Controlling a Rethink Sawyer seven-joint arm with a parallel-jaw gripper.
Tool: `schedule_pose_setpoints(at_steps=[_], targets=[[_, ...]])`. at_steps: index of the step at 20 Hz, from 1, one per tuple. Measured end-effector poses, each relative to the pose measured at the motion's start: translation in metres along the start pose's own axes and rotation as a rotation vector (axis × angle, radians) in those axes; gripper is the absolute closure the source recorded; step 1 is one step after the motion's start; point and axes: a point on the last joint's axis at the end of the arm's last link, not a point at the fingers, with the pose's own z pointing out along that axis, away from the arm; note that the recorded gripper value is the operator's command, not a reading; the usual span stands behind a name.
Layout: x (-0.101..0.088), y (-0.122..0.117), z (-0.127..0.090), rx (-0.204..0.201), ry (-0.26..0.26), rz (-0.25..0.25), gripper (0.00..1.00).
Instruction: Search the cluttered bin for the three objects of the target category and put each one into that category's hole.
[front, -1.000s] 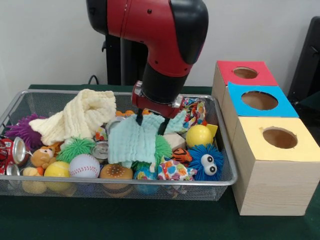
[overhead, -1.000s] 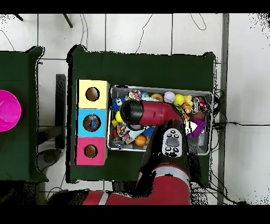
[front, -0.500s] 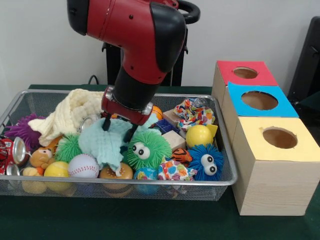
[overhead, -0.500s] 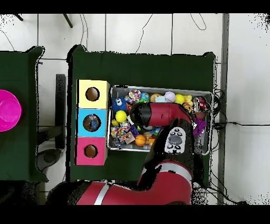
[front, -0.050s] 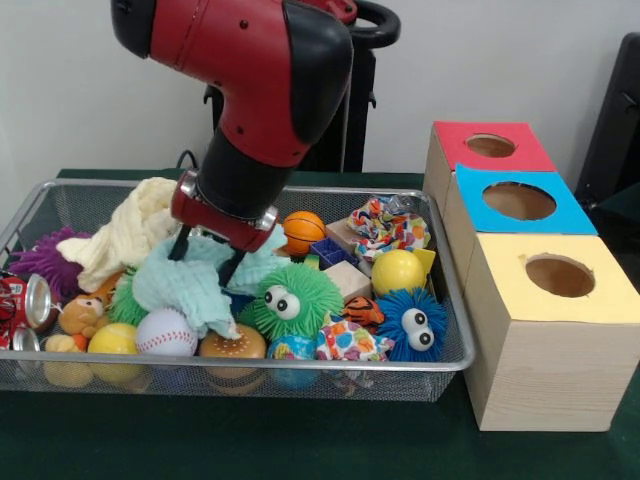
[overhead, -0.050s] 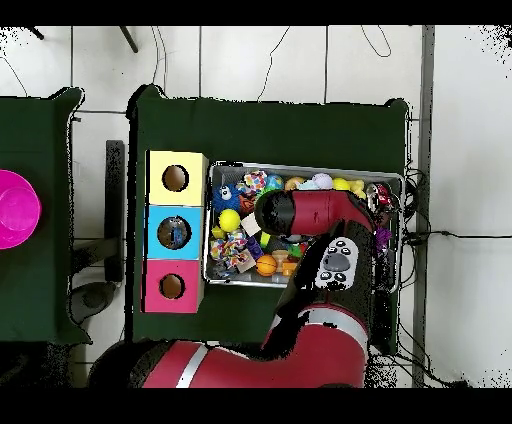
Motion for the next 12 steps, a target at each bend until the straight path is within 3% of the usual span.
schedule_pose_setpoints(at_steps=[12], targets=[[-0.006,-0.047,-0.009,0.046,-0.027,0.021,0.0]])
